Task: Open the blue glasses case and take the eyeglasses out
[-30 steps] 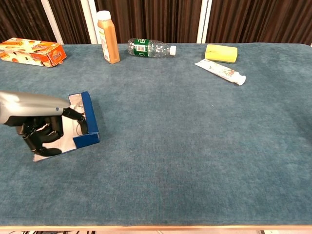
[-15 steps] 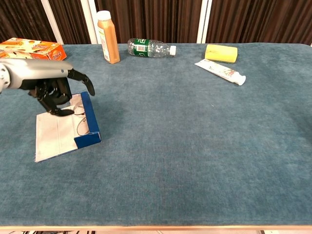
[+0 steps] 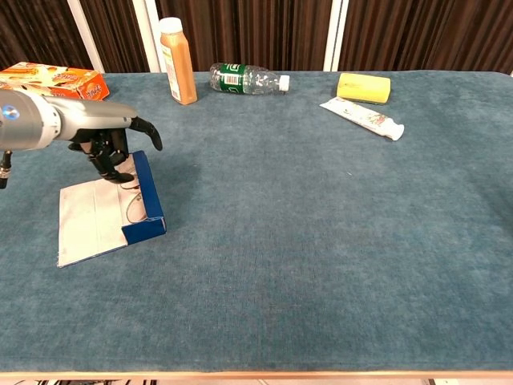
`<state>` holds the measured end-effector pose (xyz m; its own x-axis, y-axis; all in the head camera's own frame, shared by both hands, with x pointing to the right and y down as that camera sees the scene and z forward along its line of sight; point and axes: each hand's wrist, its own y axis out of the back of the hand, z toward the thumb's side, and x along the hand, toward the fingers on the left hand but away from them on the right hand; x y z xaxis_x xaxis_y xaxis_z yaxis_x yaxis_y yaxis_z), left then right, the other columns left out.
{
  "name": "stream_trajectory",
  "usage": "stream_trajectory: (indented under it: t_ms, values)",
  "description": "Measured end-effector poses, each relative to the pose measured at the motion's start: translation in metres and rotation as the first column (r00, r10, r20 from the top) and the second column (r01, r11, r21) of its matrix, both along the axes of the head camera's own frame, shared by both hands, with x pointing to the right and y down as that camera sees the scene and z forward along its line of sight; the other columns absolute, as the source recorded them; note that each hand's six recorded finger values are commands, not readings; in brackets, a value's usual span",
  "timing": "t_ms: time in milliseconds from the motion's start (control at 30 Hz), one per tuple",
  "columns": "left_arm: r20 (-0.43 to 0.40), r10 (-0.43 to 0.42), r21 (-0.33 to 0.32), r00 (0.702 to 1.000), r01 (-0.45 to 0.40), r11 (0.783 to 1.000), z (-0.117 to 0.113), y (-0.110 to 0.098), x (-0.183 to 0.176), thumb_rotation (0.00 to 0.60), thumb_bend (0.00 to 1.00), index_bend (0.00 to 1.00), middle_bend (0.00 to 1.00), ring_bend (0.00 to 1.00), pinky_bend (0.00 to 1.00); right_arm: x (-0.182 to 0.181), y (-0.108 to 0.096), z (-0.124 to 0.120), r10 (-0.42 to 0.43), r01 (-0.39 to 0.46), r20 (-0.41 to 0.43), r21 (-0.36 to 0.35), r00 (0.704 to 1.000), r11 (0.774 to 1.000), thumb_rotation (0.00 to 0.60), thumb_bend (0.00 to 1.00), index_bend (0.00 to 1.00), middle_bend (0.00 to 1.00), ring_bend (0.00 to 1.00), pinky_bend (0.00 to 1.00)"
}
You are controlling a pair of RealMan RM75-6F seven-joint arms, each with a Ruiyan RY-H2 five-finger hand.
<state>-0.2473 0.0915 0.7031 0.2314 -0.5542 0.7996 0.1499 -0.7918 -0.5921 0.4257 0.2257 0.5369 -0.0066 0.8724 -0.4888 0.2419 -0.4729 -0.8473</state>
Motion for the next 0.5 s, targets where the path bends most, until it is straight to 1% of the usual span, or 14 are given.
stream_trajectory:
  t_ms: [333,500]
  values:
    - [0.044,-0.013,-0.038,0.999,0.015,0.999,0.011,-0.003,-0.001,0.600,0.33,0.17,0.87,0.79,0.90,0.000,0.000,0.000,0.001,-0.001,0.001,0.003,1.000,1.000,0.600,0.16,0.00,0.00,0.00,0.19]
    - [0.073,-0.008,-0.055,0.997,0.012,0.998,0.011,0.000,-0.009,0.600,0.33,0.20,0.88,0.79,0.91,0.000,0.000,-0.001,0.001,-0.001,0.000,0.005,1.000,1.000,0.600,0.16,0.00,0.00,0.00,0.19]
